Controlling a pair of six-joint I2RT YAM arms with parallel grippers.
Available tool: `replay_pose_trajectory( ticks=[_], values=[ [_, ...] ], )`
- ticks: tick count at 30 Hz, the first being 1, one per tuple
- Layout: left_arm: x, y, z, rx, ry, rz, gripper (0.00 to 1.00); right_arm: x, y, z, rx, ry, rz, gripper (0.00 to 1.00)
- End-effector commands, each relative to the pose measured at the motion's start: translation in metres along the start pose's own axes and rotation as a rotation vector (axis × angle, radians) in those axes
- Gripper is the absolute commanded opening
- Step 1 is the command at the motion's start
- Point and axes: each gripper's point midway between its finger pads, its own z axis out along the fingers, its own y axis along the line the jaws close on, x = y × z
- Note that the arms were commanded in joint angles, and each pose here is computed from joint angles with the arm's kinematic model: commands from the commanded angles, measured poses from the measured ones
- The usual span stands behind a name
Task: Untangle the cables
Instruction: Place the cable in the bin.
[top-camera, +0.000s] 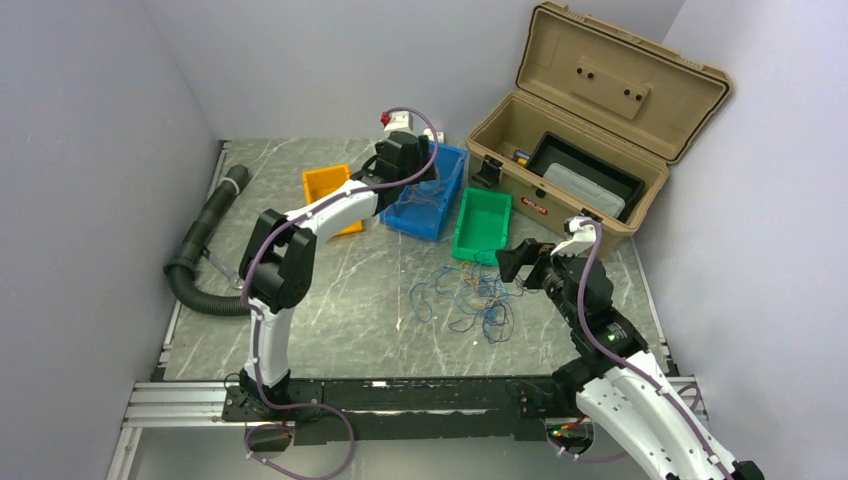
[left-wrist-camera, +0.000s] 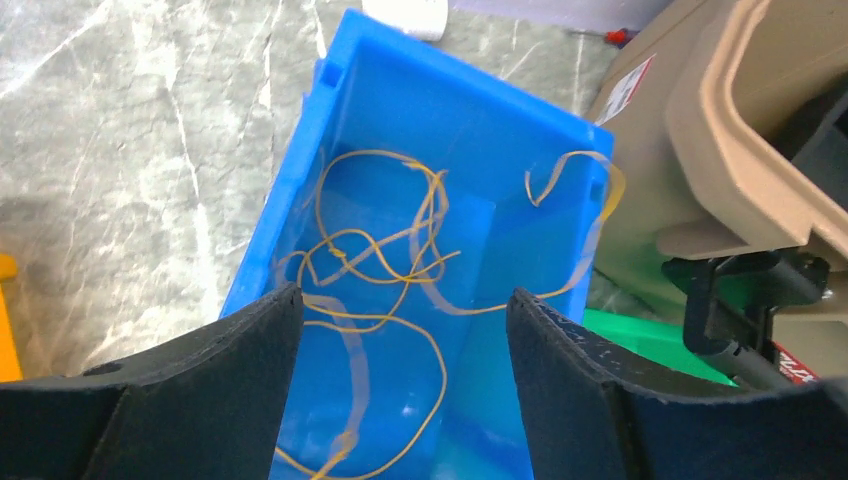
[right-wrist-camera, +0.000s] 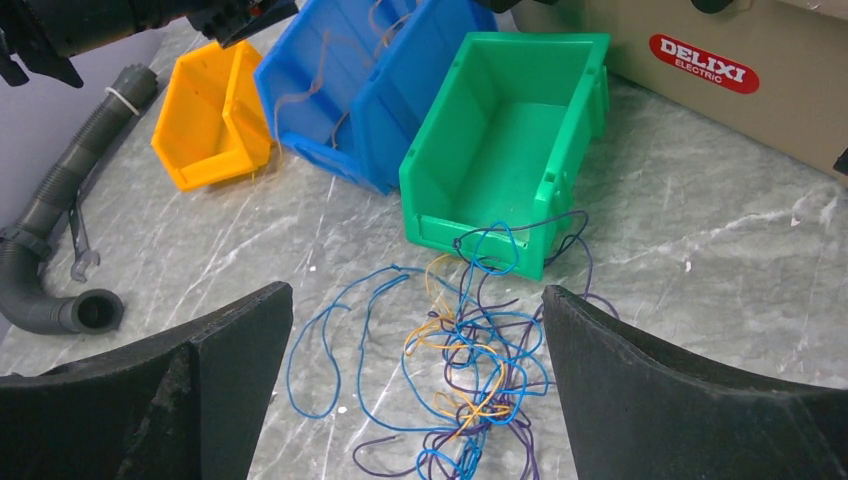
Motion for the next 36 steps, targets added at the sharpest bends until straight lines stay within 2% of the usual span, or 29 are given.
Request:
replay_pose_trajectory(
  ticks=[1, 4, 5, 13, 16, 19, 22, 28, 36],
  values=[
    [-0.036, -0.011, -0.022, 0.011, -0.020, 0.055, 0.82, -0.012, 0.003, 0.001, 0.013, 0.001, -0.007, 0.97],
    [-0.051, -0.019, -0.043, 0.050, -0.021, 0.083, 0.98, 0.006, -0.009, 0.009, 0.098, 0.106, -0.014, 0.97],
    [-0.054, -0.021, -0.051, 0.060, -0.017, 0.089, 0.99, 0.011, -0.013, 0.011, 0.123, 0.133, -0.011, 0.97],
    [-0.064, -0.034, -0.119, 0.193, 0.014, 0.179, 0.99, 0.047, -0.018, 0.016, 0.140, 0.244, 0.039, 0.97],
    [-0.042, -0.045, -0.146, 0.280, 0.062, 0.225, 1.00, 0.060, -0.024, 0.016, 0.170, 0.290, 0.051, 0.97],
    [-0.015, -0.036, -0.162, 0.295, 0.105, 0.248, 0.99, 0.073, -0.029, 0.016, 0.199, 0.342, 0.056, 0.96],
    [0.009, -0.009, -0.161, 0.235, 0.128, 0.270, 0.99, 0.082, -0.030, 0.014, 0.197, 0.372, 0.064, 0.95],
    [0.041, 0.025, -0.138, 0.113, 0.242, 0.310, 0.89, 0.082, -0.026, 0.011, 0.174, 0.363, 0.086, 0.95],
    [0.100, 0.066, -0.107, 0.126, 0.351, 0.260, 0.80, 0.077, -0.028, 0.006, 0.182, 0.349, 0.081, 0.95]
  ],
)
